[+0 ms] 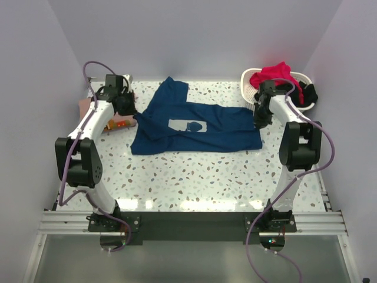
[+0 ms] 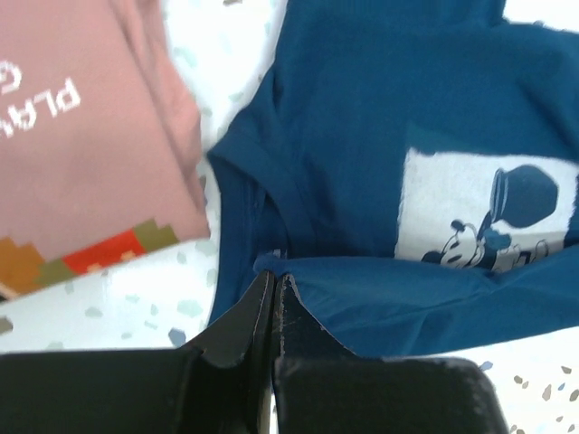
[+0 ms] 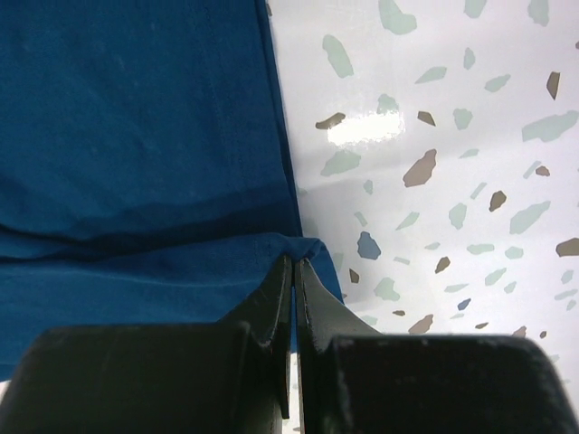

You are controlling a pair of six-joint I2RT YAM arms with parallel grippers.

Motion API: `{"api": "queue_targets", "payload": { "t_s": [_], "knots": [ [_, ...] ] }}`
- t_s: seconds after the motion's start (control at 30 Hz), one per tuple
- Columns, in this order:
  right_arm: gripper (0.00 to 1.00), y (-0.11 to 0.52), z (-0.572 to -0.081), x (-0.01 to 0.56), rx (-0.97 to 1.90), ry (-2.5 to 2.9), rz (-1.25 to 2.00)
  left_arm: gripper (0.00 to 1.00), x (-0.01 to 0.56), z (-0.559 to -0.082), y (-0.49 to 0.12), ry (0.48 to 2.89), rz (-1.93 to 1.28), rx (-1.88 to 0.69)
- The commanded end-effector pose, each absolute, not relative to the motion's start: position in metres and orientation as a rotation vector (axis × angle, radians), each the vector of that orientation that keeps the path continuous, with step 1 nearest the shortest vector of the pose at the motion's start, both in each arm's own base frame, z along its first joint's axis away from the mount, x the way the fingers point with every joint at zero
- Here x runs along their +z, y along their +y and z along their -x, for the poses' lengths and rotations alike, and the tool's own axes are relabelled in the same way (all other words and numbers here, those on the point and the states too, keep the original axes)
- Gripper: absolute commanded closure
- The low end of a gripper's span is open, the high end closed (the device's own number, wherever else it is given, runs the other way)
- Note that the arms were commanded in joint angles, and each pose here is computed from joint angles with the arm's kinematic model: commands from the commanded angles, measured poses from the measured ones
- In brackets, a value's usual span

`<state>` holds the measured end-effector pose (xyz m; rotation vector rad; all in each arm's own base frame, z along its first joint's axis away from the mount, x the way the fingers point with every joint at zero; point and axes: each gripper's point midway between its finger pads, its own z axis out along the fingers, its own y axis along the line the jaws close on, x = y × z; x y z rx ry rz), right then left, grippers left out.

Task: Fold and stack the t-shirts
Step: Fold the tshirt

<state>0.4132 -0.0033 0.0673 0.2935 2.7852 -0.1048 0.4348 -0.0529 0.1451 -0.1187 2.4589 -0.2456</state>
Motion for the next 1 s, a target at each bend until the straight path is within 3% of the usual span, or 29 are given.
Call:
{"api": "queue_targets", "payload": {
  "t_s": [0.0,0.2,0.23,0.3,0.33,0.37,0.47,0.57,0.87,0.97],
  "knots": [
    [1.00,-0.004,-0.430,0.081,-0.094,2.740,-0.275,1.00,0.173,-0.464,-0.059,2.368,0.058,-0.302],
    [1.00,-0.001,-0.443,0.085,-0.058,2.730,-0.273,1.00,0.196,-0.510,-0.078,2.304,0.009,-0.423],
    [0.99,0.004,-0.445,0.085,-0.030,2.728,-0.268,0.87,0.192,-0.519,-0.082,2.299,-0.001,-0.447],
    [0.75,0.007,-0.447,0.087,-0.003,2.722,-0.262,0.51,0.209,-0.533,-0.088,2.242,-0.016,-0.487],
    [0.62,0.010,-0.447,0.089,0.023,2.715,-0.256,0.21,0.215,-0.536,-0.088,2.221,-0.013,-0.486],
    [0.46,0.011,-0.447,0.097,0.032,2.691,-0.256,0.00,0.219,-0.535,-0.087,2.205,0.002,-0.482],
    [0.30,0.012,-0.439,0.109,0.046,2.645,-0.242,0.00,0.230,-0.521,-0.077,2.137,0.036,-0.417],
    [0.27,0.013,-0.420,0.102,0.075,2.637,-0.280,0.00,0.221,-0.488,-0.062,2.127,0.114,-0.344],
    [0.28,0.003,-0.370,0.079,0.244,2.608,-0.448,0.00,0.146,-0.384,-0.033,2.214,0.282,-0.203],
    [0.29,0.004,-0.364,0.071,0.299,2.614,-0.476,0.07,0.124,-0.369,-0.031,2.265,0.301,-0.190]
  ]
}}
